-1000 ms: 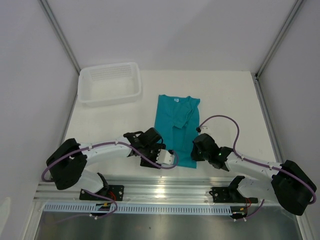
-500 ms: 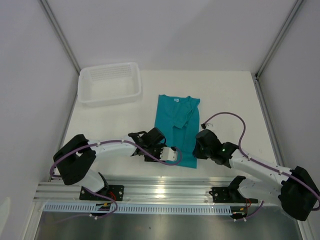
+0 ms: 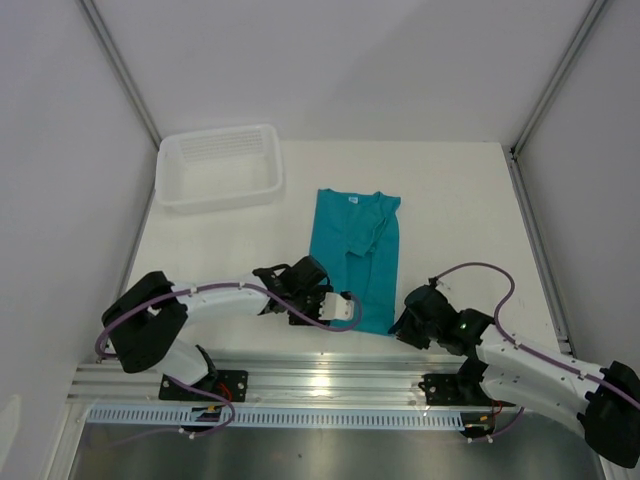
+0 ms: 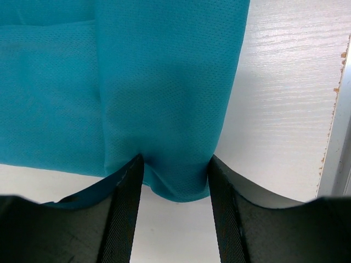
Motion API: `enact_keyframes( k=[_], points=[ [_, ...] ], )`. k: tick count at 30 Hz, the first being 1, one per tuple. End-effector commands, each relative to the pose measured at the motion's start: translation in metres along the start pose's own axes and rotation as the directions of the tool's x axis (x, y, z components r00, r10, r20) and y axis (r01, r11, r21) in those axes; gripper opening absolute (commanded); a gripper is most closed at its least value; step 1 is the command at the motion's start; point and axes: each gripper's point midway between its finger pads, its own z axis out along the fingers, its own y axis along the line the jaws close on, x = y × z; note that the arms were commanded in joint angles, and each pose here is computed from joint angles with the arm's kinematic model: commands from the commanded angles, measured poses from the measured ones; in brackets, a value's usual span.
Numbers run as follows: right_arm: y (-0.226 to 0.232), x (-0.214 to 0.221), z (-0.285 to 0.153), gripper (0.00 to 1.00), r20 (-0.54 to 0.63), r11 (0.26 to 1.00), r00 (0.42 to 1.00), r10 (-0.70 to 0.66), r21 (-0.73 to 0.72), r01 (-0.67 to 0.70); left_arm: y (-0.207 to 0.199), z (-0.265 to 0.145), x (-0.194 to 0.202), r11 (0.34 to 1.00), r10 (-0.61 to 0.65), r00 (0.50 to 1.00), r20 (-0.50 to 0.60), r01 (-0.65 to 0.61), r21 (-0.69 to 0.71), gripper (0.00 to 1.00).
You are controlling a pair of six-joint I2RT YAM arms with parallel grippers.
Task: Roll the t-shirts
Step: Roll the tshirt
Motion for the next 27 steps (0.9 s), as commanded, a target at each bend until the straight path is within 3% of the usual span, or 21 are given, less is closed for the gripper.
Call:
enact_keyframes(
  k=[1,13,17,23,27],
  points=[
    [0.018,-0.002,0.005,0.35,0.016,0.988,0.991,0.133,-0.076,-0.131,-0.014,0.001,0.016,0.999,-0.027,0.999,-0.044,0.029,0.028,0.54],
    [-0.001,-0.001,0.022,0.36,0.045,0.988,0.988,0.151,-0.031,-0.15,-0.01,-0.008,0.008,0.999,-0.033,0.999,-0.017,0.033,0.005,0.57],
    [-0.009,0.0,0.025,0.19,0.037,0.986,0.985,0.166,-0.014,-0.166,-0.01,-0.02,-0.002,0.999,-0.046,0.999,0.006,0.045,0.019,0.59],
    [-0.013,-0.005,0.018,0.02,0.059,0.986,0.984,0.167,-0.009,-0.166,-0.018,-0.054,-0.019,0.997,-0.057,0.997,0.059,0.053,0.061,0.63],
    [-0.012,-0.006,0.017,0.0,0.066,0.985,0.983,0.171,-0.024,-0.169,-0.025,-0.063,-0.015,0.997,-0.054,0.996,0.069,0.05,0.061,0.63]
  ],
)
